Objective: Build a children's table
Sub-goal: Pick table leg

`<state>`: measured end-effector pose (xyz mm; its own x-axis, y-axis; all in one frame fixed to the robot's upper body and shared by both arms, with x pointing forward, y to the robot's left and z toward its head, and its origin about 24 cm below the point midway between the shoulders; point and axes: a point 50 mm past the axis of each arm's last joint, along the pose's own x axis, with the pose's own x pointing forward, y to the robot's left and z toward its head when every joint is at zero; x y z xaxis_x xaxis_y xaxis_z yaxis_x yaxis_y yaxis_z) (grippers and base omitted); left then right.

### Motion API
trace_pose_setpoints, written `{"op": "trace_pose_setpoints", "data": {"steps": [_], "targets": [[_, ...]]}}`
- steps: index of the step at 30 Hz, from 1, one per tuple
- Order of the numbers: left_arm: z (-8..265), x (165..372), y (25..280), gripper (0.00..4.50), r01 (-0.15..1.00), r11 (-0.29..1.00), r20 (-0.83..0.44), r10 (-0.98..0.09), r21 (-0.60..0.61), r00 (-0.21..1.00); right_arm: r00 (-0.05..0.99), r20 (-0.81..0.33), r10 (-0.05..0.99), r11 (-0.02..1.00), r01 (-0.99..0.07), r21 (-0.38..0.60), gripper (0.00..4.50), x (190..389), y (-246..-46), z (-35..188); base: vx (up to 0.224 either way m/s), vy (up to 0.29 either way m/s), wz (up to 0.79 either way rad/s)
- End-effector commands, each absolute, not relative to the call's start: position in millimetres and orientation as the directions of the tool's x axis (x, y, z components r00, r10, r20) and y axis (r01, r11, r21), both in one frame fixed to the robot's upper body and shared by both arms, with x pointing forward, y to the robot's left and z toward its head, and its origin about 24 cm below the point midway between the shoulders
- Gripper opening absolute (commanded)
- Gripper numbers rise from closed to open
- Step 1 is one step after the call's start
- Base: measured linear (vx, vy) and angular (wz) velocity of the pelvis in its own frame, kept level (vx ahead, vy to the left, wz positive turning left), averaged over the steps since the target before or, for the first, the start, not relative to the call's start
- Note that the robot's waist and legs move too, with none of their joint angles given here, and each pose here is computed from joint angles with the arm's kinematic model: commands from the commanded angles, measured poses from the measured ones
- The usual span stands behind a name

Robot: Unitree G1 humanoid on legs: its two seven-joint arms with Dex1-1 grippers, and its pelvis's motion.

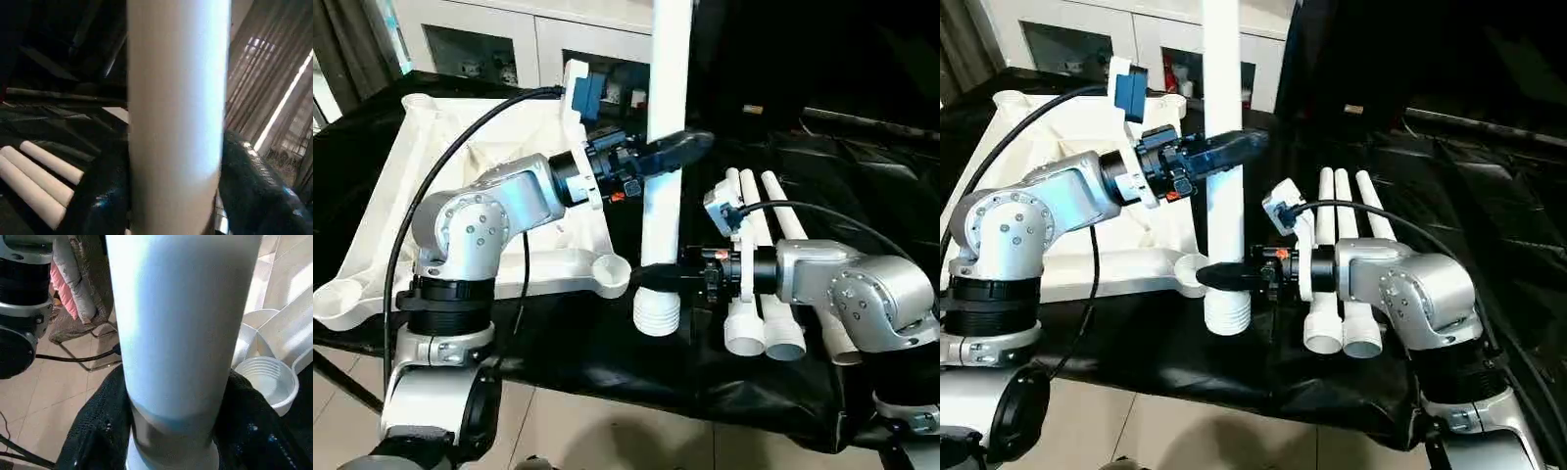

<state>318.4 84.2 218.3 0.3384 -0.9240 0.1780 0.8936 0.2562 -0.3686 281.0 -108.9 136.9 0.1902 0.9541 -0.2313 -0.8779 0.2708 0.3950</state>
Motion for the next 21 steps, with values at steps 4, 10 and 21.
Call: {"op": "trace_pose_setpoints", "data": {"steps": [4,10,21], "targets": [[227.1,322.3,81.3,2.0,0.9,0.28,0.202,-0.912,-0.334,0.358,0.222,-0.244,0.944,0.302,-0.881,0.365,1.89,283.5,-113.3,135.0,0.0,0.0,0.0],[227.5,322.4,80.5,1.79,0.894,0.273,0.201,-0.912,-0.354,0.358,0.246,-0.233,0.941,0.317,-0.883,0.346,2.61,286.1,-112.7,136.4,0.0,0.0,0.0],[226.4,317.1,77.8,1.77,0.908,0.226,0.201,-0.929,-0.353,0.31,0.273,-0.228,0.935,0.339,-0.877,0.34,3.02,290.4,-113.2,137.0,0.0,0.0,0.0]]}}
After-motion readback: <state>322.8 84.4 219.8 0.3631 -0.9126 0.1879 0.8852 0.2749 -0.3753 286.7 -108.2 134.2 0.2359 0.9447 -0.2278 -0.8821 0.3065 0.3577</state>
